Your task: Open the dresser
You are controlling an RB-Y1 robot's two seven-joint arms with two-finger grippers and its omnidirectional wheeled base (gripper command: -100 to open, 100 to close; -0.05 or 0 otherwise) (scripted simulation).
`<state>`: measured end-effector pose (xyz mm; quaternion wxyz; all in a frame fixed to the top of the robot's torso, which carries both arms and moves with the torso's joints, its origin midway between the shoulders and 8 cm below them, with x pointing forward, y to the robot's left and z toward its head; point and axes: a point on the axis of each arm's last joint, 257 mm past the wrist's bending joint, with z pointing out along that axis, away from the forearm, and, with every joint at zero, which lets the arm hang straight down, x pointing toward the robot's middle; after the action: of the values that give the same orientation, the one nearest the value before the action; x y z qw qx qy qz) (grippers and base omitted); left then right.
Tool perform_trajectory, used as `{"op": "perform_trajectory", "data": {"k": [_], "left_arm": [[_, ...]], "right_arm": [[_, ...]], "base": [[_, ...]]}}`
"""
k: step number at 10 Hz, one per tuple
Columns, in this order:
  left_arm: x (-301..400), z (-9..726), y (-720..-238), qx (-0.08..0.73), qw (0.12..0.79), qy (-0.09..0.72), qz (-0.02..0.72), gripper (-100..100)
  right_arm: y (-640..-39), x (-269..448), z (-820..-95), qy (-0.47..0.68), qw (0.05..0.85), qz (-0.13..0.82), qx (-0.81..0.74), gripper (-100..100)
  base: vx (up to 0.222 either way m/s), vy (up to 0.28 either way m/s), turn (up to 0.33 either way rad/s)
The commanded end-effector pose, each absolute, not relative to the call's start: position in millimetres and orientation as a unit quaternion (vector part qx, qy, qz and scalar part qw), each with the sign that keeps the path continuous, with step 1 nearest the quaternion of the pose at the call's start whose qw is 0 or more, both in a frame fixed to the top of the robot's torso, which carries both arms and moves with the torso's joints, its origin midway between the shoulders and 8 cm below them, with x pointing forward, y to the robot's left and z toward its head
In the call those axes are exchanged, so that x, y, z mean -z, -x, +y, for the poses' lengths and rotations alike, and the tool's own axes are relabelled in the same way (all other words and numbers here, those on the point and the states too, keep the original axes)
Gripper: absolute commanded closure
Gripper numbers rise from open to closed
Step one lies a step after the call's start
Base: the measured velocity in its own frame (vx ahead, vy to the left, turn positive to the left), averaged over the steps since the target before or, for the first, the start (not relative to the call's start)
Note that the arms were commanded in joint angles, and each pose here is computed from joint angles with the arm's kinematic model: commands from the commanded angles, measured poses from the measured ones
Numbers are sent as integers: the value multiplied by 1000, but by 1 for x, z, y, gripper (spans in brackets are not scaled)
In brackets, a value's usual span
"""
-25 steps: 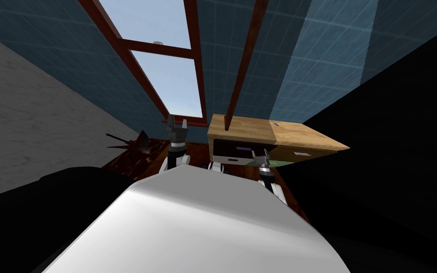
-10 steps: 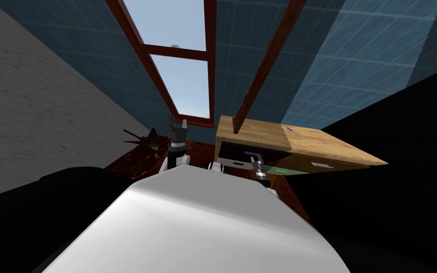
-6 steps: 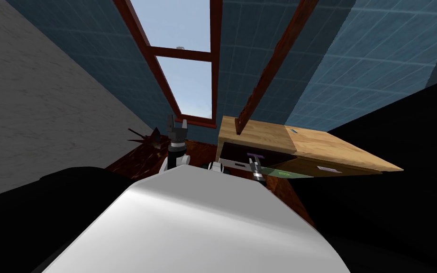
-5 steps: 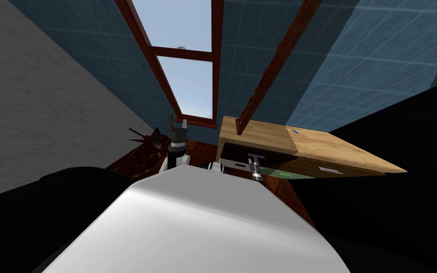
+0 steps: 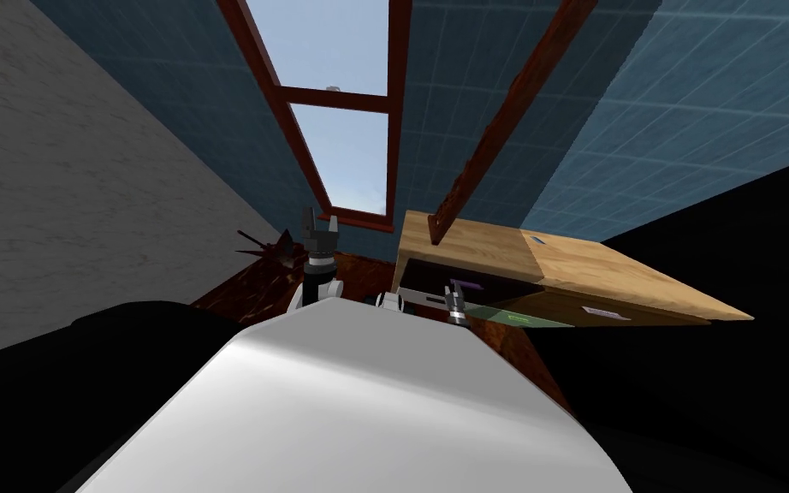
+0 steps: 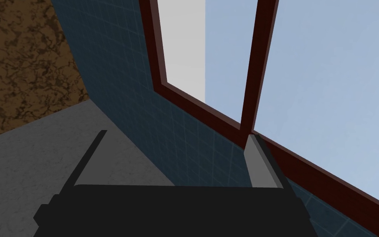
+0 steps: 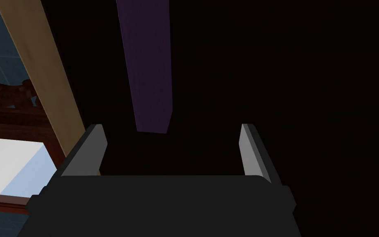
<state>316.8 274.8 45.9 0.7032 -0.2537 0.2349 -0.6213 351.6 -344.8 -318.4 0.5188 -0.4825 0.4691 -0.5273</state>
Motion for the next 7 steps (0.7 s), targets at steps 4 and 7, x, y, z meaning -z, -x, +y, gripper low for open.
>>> {"op": "perform_trajectory", "data": {"k": [4, 7], "left_arm": [[-46, 275, -317, 621, 703, 254, 235, 0], [-46, 275, -317, 621, 703, 254, 235, 0]], "right_arm": [[-354, 316, -350, 481, 518, 471, 527, 100], [-352, 311, -351, 482, 522, 465, 528, 100]], "base": [[19, 11, 0], [-71, -12, -9]]}}
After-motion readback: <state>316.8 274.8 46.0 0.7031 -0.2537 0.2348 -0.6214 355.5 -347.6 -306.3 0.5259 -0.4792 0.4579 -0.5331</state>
